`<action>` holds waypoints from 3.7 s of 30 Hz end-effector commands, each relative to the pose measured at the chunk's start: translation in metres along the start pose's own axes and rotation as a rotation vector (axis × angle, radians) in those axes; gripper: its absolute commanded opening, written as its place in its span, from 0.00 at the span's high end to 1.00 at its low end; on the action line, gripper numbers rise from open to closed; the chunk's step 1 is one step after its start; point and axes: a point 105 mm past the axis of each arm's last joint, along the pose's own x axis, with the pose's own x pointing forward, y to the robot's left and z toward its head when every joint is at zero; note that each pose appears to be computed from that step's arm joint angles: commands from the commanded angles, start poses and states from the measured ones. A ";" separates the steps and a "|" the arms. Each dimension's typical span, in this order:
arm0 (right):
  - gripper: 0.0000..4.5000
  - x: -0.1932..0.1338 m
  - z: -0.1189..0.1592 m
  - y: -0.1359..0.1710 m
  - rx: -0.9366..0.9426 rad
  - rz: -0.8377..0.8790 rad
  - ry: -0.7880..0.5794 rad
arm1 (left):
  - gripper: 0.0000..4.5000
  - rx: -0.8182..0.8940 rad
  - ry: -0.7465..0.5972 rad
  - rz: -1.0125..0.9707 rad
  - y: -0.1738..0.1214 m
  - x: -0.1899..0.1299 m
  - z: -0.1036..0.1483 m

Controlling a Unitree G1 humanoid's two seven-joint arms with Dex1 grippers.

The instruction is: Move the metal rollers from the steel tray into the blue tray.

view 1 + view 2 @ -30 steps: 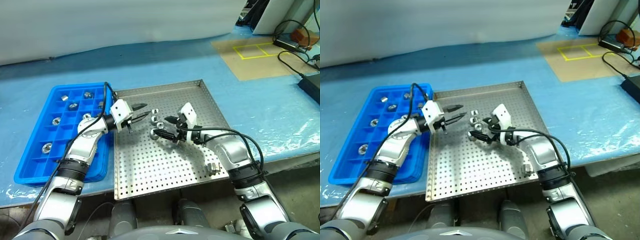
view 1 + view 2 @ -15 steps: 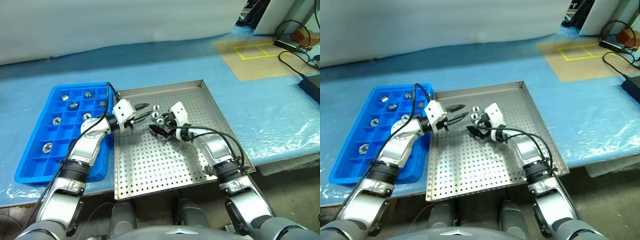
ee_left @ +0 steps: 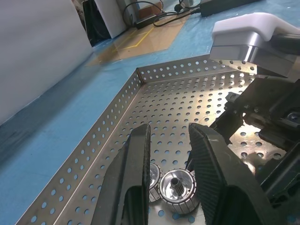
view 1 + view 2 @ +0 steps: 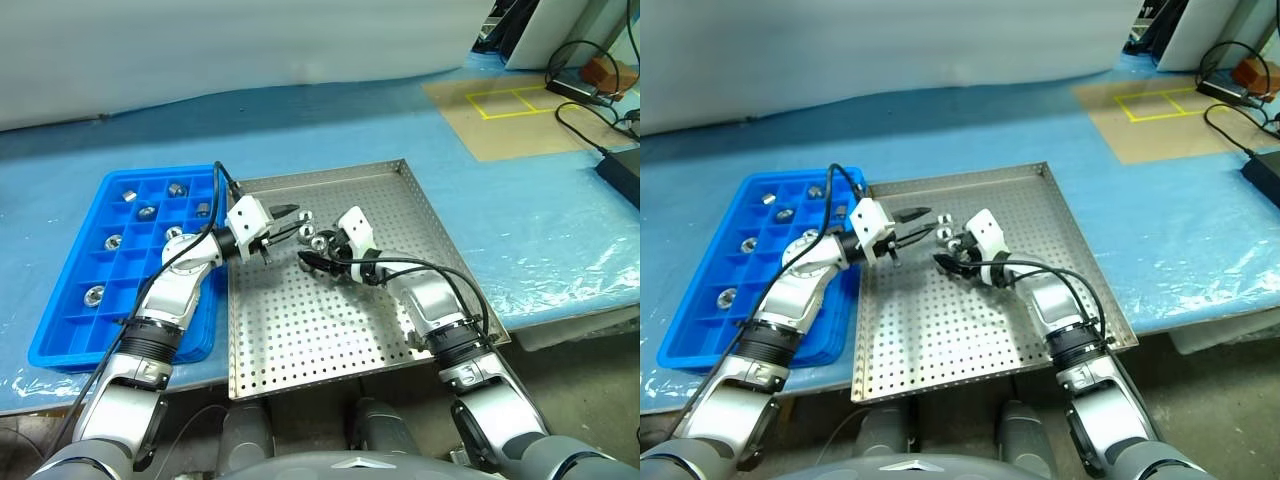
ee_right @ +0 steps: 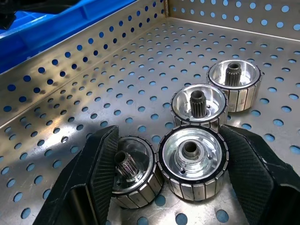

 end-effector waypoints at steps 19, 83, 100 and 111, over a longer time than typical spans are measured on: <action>0.32 -0.099 0.051 0.029 0.182 0.434 -0.030 | 0.70 0.097 -0.014 -0.100 0.003 -0.008 0.019; 0.32 -0.085 0.131 0.043 0.081 0.465 -0.103 | 0.09 0.656 -0.103 -0.161 -0.024 0.023 -0.008; 0.32 -0.090 0.111 0.042 0.115 0.426 -0.056 | 0.09 0.646 -0.118 -0.015 0.007 0.019 0.006; 0.32 -0.089 0.084 0.037 0.125 0.401 -0.031 | 0.09 0.654 -0.177 -0.041 0.003 0.021 0.019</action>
